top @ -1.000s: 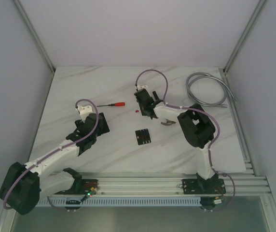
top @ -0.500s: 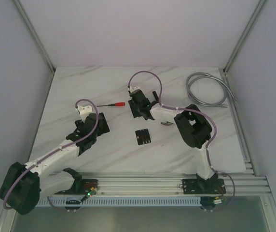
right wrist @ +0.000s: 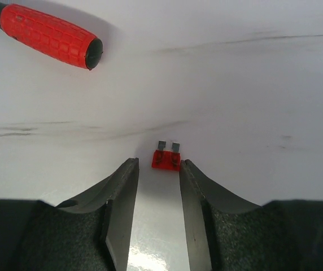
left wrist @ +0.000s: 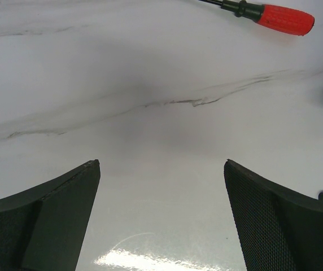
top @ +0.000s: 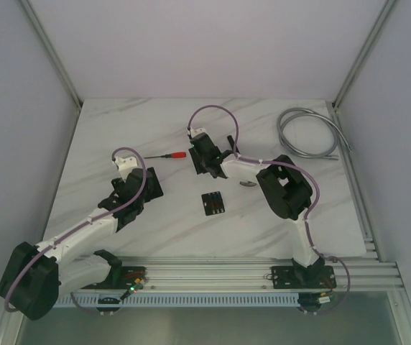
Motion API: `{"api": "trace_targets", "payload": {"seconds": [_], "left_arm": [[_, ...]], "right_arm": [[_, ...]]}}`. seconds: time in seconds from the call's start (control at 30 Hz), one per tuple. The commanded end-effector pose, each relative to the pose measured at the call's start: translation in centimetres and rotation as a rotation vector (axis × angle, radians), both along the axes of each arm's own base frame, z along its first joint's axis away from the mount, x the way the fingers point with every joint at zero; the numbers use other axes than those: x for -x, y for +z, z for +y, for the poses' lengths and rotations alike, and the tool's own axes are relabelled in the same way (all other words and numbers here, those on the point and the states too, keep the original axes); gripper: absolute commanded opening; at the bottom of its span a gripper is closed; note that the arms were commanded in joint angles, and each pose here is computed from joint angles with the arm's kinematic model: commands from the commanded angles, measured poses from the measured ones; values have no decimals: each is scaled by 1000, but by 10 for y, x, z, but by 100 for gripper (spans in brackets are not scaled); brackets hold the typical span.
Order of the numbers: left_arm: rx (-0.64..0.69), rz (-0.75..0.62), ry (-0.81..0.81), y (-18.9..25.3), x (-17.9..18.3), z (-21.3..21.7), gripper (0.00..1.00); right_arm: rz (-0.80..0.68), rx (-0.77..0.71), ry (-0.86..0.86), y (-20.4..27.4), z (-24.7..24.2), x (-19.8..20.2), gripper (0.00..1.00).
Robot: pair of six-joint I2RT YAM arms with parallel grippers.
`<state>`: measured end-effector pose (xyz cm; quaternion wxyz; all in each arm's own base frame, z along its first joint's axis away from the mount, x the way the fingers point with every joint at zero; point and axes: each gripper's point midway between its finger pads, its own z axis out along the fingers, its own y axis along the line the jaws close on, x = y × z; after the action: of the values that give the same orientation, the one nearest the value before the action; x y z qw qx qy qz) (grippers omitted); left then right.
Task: Snap on the fuse box
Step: Pick up the fuse from the center of the board.
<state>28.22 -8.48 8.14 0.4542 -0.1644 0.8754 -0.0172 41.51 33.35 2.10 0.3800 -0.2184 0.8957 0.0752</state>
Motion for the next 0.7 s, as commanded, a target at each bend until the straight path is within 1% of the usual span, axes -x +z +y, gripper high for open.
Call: {"api": "trace_targets", "payload": {"seconds": [0.0,0.13,0.27,0.4,0.67], "left_arm": [[13,-10,5,2,0,1,100],[15,-8,3,1,0,0,100],[15,-3,1,0,0,0,100],[30,0,-9,0,0,-4,100],[183,-9,-81,10,-2,-34,100]], "right_arm": [[94,119,-13,-45,-21,18,39],[100,128,-25,-49,-24,19,34],[95,130,-40,-49,-26,18,31],[83,113,-30,-45,-25,19,27],[29,-38,75,-8,-16,42,25]]}}
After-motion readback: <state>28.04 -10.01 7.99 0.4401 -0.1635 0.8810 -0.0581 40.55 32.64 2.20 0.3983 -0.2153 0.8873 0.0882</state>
